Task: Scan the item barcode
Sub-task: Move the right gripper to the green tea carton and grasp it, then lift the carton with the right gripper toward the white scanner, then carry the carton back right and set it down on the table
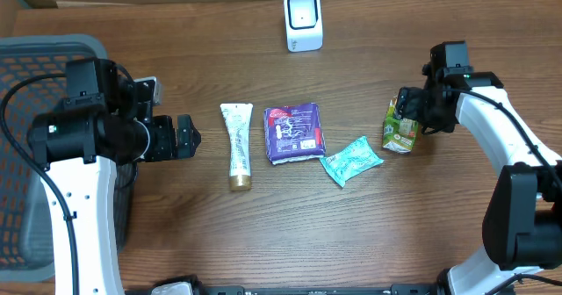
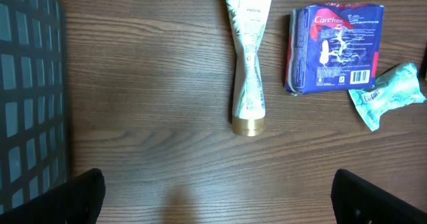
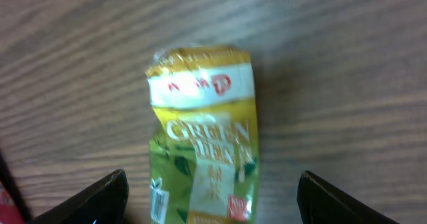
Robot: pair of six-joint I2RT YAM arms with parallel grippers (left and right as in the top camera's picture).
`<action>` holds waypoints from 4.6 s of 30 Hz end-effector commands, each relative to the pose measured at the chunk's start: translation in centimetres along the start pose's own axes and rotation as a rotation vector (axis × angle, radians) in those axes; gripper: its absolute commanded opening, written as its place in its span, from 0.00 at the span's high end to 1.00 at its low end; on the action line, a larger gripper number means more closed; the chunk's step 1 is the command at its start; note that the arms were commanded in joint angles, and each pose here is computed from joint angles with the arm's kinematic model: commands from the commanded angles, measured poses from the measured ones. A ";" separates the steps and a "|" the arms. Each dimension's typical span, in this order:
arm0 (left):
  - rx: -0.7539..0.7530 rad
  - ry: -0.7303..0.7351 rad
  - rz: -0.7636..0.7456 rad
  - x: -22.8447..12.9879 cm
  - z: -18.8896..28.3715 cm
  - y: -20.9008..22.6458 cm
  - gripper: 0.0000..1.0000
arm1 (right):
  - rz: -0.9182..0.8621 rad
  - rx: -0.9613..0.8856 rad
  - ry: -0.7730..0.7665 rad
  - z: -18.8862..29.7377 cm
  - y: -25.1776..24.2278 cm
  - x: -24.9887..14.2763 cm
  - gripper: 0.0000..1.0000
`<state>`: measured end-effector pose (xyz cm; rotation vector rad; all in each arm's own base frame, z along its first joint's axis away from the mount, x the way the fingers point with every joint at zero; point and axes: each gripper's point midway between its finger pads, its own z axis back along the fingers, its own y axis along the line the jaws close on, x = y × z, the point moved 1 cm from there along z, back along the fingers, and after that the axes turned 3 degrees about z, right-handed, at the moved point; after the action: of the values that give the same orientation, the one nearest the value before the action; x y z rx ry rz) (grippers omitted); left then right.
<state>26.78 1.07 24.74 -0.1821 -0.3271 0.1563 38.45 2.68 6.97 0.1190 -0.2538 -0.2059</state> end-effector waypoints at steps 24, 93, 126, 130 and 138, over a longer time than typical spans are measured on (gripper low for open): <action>0.004 0.006 0.008 0.1 -0.3 0.0 0.01 | -0.069 0.486 0.056 -6.1 0.9 -2.8 0.79; 0.004 0.006 0.008 0.1 -0.3 0.0 0.00 | 0.554 -0.166 -0.856 19.4 22.5 17.6 0.96; 0.004 0.006 0.008 0.1 -0.3 0.0 0.00 | 0.980 -0.210 -0.911 2.2 29.5 20.5 0.96; 0.004 0.006 0.008 0.1 -0.3 0.0 0.00 | 1.105 -0.256 -0.927 2.5 30.8 19.9 0.96; 0.004 0.006 0.008 0.1 -0.3 0.0 0.01 | 1.091 -0.370 -0.993 4.8 30.9 20.6 0.96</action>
<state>26.86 1.10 24.69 -0.1813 -0.3275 0.1564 62.08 28.66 16.05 -0.4377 -1.1322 0.8532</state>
